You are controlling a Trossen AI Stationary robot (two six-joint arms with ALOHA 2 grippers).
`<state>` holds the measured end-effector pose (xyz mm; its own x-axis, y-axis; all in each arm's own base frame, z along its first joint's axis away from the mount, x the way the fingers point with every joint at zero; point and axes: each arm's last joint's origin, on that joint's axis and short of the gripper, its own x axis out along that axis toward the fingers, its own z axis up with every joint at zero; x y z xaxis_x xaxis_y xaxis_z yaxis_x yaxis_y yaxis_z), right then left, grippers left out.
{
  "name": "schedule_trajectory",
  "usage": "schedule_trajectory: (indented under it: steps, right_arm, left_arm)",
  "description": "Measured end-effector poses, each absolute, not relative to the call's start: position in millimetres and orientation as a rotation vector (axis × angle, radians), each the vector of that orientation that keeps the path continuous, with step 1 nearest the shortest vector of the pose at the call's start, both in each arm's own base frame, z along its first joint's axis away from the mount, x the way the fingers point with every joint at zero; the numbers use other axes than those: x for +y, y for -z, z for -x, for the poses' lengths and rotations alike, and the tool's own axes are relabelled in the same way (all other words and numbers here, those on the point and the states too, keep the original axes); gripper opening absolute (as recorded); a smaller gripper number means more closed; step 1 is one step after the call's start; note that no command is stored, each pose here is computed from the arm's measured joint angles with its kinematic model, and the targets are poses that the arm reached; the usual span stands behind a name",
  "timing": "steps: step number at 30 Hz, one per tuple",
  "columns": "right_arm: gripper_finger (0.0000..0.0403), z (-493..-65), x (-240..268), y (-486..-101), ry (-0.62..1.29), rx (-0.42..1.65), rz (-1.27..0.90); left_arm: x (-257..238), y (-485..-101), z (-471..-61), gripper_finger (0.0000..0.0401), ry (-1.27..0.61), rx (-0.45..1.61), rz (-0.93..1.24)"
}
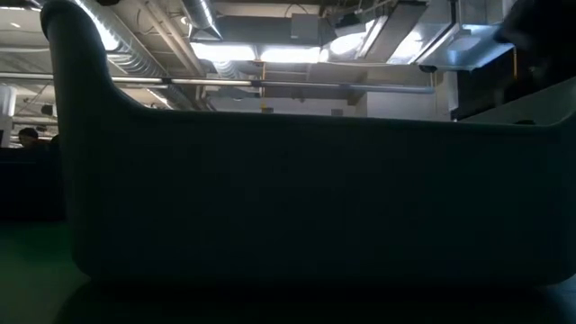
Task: Sort spices by type
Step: Put the black seasoning bottle into the blue bin
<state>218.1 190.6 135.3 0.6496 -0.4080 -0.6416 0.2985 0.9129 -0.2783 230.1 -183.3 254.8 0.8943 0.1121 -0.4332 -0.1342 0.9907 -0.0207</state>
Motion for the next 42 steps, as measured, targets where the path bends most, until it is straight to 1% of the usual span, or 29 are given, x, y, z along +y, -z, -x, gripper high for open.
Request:
schedule_trajectory:
  steps: [4,8,11,15,18,23,24,27,29,31,33,37,40,42]
  right_arm:
    - [0.0341,-239.6,183.5,-145.9,0.267,0.873,0.357]
    - [0.0328,-261.7,156.0,-147.2,0.197,0.993,0.438]
    - [0.0317,-275.6,131.3,-145.5,0.153,1.078,0.405]
    - [0.0294,-285.0,108.1,-140.8,0.07,1.161,0.25]
    - [0.0251,-286.9,102.6,-139.9,0.072,1.168,0.205]
    - [0.0132,-284.3,108.0,-140.3,0.064,1.174,0.17]
    - [0.0121,-282.7,110.4,-140.6,0.068,1.177,0.173]
    - [0.0121,-270.4,118.9,-147.8,0.089,1.238,0.193]
    - [0.0121,-262.3,124.2,-161.4,0.109,1.254,0.206]
    - [0.0121,-257.3,129.5,-182.7,0.155,1.198,0.208]
    - [0.0121,-252.6,133.3,-200.3,0.19,1.134,0.206]
    - [0.0121,-253.9,141.6,-229.0,0.183,1.003,0.17]
    - [0.0121,-258.8,146.4,-240.4,0.2,0.924,0.166]
    - [0.0121,-263.7,148.0,-244.8,0.187,0.878,0.163]
  left_arm:
    - [-183.6,-254.6,-230.1,0.021,-0.118,0.451,0.051]
    - [-183.3,-254.5,-230.4,0.021,-0.12,0.452,0.055]
    - [-183.2,-254.5,-230.3,0.021,-0.121,0.452,0.054]
    - [-183.0,-254.5,-230.6,0.021,-0.122,0.452,0.055]
    - [-183.0,-254.5,-230.5,0.021,-0.122,0.452,0.055]
    - [-180.9,-254.4,-232.2,0.021,-0.128,0.454,0.054]
    - [-180.9,-254.4,-232.2,0.021,-0.128,0.454,0.053]
    - [-179.9,-255.0,-233.7,0.021,-0.125,0.449,0.034]
    - [-177.8,-255.3,-235.6,0.021,-0.136,0.445,0.05]
    - [-175.6,-255.3,-237.2,0.021,-0.156,0.441,0.094]
    - [-171.4,-256.1,-240.8,0.021,-0.173,0.432,0.085]
    - [-162.7,-258.7,-248.7,0.021,-0.194,0.411,0.044]
    - [-156.7,-258.8,-252.7,0.021,-0.201,0.418,-0.032]
    - [-152.4,-259.1,-255.6,0.021,-0.213,0.417,-0.044]
